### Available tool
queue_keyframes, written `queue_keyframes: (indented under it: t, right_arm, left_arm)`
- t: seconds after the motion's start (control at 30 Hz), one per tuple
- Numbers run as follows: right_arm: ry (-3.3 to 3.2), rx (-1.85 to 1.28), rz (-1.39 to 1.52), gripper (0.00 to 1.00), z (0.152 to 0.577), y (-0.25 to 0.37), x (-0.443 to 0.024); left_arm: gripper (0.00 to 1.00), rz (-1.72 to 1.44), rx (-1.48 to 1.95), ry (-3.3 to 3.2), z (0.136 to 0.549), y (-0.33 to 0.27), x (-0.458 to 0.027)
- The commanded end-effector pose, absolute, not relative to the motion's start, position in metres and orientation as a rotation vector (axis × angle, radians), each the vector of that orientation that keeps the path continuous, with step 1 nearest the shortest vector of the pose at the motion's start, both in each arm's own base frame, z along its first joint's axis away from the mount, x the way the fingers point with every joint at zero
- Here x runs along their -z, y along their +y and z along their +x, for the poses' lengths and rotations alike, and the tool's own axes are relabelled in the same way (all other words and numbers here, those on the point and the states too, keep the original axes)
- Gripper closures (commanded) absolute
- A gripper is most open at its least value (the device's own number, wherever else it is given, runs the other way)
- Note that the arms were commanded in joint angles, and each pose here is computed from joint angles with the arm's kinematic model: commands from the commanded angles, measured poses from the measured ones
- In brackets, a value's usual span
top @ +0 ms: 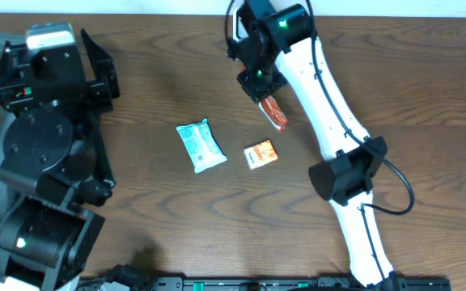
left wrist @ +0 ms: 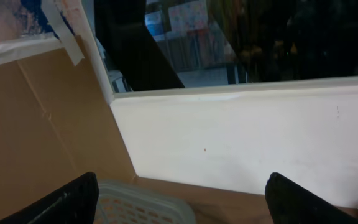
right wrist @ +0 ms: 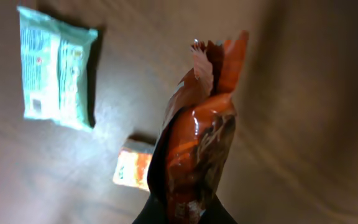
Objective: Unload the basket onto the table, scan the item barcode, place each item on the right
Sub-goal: 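Lift the chocolate bar up in front of the white scanner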
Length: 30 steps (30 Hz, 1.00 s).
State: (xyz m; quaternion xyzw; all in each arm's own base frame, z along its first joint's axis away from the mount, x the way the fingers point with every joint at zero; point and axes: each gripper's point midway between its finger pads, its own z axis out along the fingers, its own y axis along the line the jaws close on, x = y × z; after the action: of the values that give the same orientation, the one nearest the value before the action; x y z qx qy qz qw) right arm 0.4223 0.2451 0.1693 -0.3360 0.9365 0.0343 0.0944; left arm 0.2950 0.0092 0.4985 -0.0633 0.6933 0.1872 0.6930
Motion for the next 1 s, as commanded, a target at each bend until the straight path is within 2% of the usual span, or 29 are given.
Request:
queue_keyframes:
  t: [0.0,0.2,0.5,0.87,0.97]
  right_arm:
    - [2.605,0.064,-1.003,0.99,0.433,0.260,-0.202]
    - [2.253,0.620,-0.843,0.99,0.489,0.250,-0.254]
    - [1.888,0.831,-0.835,0.99,0.543,0.270,-0.314]
    - [1.480,1.137,-0.795,0.99,0.614,0.270,-0.327]
    - [1.356,1.163,-0.904,0.99,0.623,0.282,-0.313]
  left_arm:
    - [0.14,-0.156,-0.423,1.520,0.282,0.016,-0.506]
    - [0.14,-0.177,-0.459,1.486,0.262,0.028,-0.517]
    - [0.14,-0.228,-0.477,1.459,0.245,0.040,-0.524]
    - [0.14,-0.209,-0.497,1.495,0.248,0.039,-0.515]
    - [0.14,-0.201,-0.502,1.507,0.248,0.039,-0.512]
